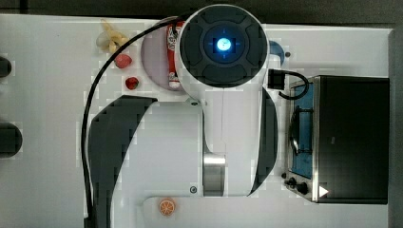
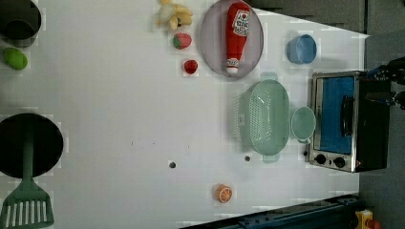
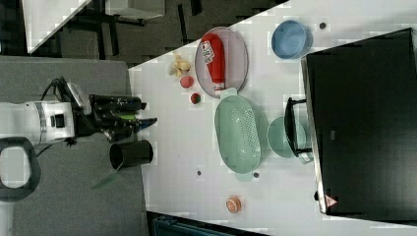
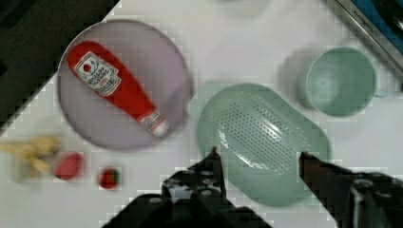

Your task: Drag strainer right to left.

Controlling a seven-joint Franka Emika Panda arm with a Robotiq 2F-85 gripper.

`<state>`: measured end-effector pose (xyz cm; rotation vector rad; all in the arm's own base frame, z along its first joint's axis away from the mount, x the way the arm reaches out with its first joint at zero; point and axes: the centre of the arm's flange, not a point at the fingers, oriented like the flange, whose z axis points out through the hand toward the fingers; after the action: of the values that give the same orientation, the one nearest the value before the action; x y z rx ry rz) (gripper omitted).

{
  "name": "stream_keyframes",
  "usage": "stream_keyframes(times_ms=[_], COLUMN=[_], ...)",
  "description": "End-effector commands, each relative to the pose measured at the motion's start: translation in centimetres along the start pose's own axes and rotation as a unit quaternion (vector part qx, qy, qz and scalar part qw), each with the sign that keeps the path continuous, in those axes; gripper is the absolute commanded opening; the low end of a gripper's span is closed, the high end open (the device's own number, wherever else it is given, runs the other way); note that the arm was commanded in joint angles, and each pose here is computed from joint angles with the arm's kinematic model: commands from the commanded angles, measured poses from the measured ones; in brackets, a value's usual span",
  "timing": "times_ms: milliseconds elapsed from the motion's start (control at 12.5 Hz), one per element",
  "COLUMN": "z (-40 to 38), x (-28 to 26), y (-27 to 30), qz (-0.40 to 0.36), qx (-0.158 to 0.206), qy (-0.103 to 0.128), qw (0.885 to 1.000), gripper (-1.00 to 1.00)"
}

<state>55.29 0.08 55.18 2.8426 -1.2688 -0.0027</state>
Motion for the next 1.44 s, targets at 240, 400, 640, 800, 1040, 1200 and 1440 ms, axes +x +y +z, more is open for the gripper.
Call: stream_keyframes(times_ms=[240, 400, 640, 800, 1040, 1200, 1440], z=[-9.4, -7.2, -1.7, 2.5, 8.9, 13.1, 19.5], x=[-6.2, -6.4, -6.6, -6.1, -5.4, -5.1, -5.0], y=[13.0, 12.9, 12.0, 11.2, 9.9, 9.1, 7.9], qz=[0.049, 0.047, 0.041, 0.041, 0.086, 0.13, 0.212], qx=[-0.001, -0.018, -0.043, -0.037, -0.012, -0.002, -0.002], qy=[0.002, -0.013, -0.033, -0.027, -0.005, 0.003, 0.003], qw=[0.999, 0.999, 0.998, 0.998, 0.996, 0.992, 0.977], gripper=[1.0, 1.0, 1.0, 1.0, 1.0, 1.0, 1.0])
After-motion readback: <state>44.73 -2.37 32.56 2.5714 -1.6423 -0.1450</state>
